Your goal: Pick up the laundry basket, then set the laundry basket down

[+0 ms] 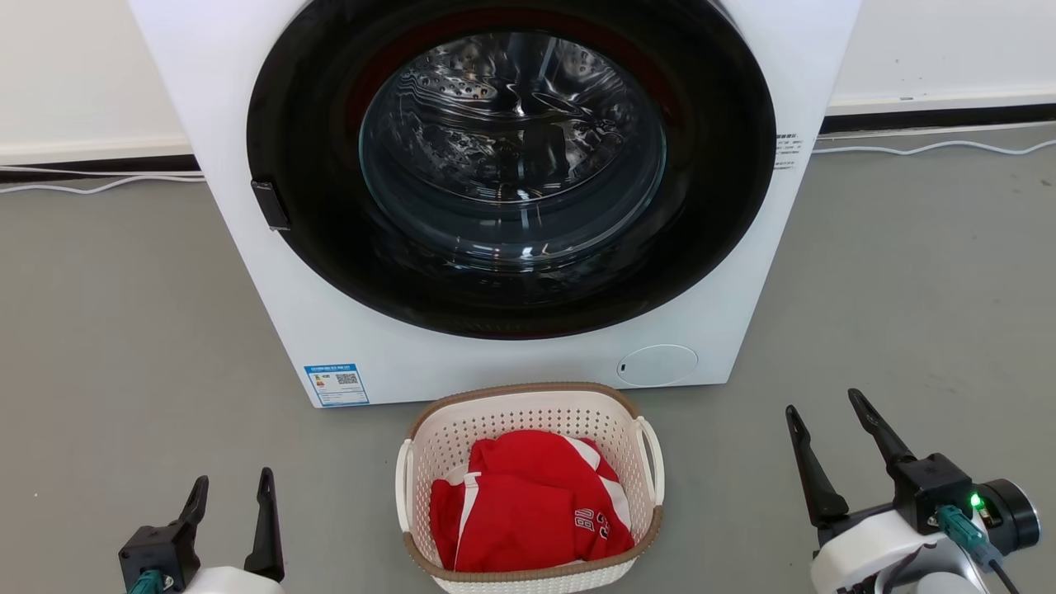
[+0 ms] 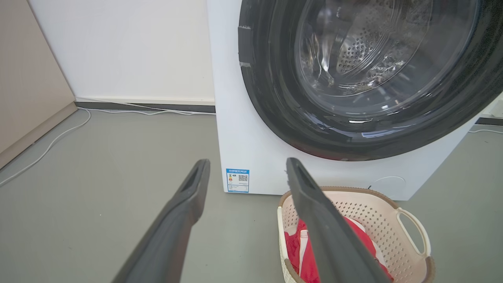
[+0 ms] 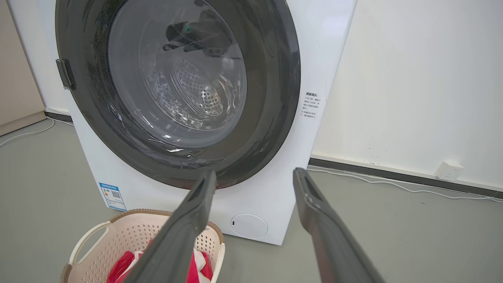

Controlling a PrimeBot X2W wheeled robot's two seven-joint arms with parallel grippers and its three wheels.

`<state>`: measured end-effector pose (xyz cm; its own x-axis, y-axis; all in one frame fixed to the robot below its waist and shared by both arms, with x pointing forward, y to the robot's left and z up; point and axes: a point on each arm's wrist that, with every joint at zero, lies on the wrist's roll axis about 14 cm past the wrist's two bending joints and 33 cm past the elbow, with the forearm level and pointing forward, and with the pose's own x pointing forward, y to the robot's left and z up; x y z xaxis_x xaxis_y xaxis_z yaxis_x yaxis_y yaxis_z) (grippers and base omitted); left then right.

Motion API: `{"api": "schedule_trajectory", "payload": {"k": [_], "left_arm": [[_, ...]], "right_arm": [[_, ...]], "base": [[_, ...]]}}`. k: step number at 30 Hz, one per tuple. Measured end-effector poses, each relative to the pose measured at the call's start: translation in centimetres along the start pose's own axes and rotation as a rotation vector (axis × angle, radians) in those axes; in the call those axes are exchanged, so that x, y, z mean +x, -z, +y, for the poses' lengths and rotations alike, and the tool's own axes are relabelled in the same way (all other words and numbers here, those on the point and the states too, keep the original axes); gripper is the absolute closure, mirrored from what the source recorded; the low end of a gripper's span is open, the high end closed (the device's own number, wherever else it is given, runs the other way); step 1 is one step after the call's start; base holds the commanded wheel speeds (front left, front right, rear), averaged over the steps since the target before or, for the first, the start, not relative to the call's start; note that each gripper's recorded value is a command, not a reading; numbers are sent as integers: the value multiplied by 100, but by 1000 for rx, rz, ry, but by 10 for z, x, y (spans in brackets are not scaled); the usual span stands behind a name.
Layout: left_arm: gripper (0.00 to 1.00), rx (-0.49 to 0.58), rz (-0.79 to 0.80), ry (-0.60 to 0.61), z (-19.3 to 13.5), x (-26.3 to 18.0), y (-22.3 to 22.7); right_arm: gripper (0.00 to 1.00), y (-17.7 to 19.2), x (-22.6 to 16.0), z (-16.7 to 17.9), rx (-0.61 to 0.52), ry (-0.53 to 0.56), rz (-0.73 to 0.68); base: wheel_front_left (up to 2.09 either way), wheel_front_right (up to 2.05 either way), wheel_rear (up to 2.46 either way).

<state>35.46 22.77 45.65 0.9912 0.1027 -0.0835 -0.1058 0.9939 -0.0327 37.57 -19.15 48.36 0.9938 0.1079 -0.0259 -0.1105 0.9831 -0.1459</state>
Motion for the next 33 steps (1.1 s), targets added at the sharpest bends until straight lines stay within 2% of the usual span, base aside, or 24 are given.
{"api": "schedule_trajectory", "payload": {"k": [14,20,28,33], "left_arm": [[0,4,21,-2,1,2,7],[0,9,34,12,-5,14,10],[0,14,102,80,-30,57,33],[0,28,180,135,-48,91,61]], "right_arm": [[0,6,3,2,6,-4,19],[0,20,9,6,45,3,56],[0,49,51,13,80,-2,135],[0,83,80,16,97,-4,222]], "base": [[0,0,0],[0,0,0],[0,0,0],[0,0,0]]}}
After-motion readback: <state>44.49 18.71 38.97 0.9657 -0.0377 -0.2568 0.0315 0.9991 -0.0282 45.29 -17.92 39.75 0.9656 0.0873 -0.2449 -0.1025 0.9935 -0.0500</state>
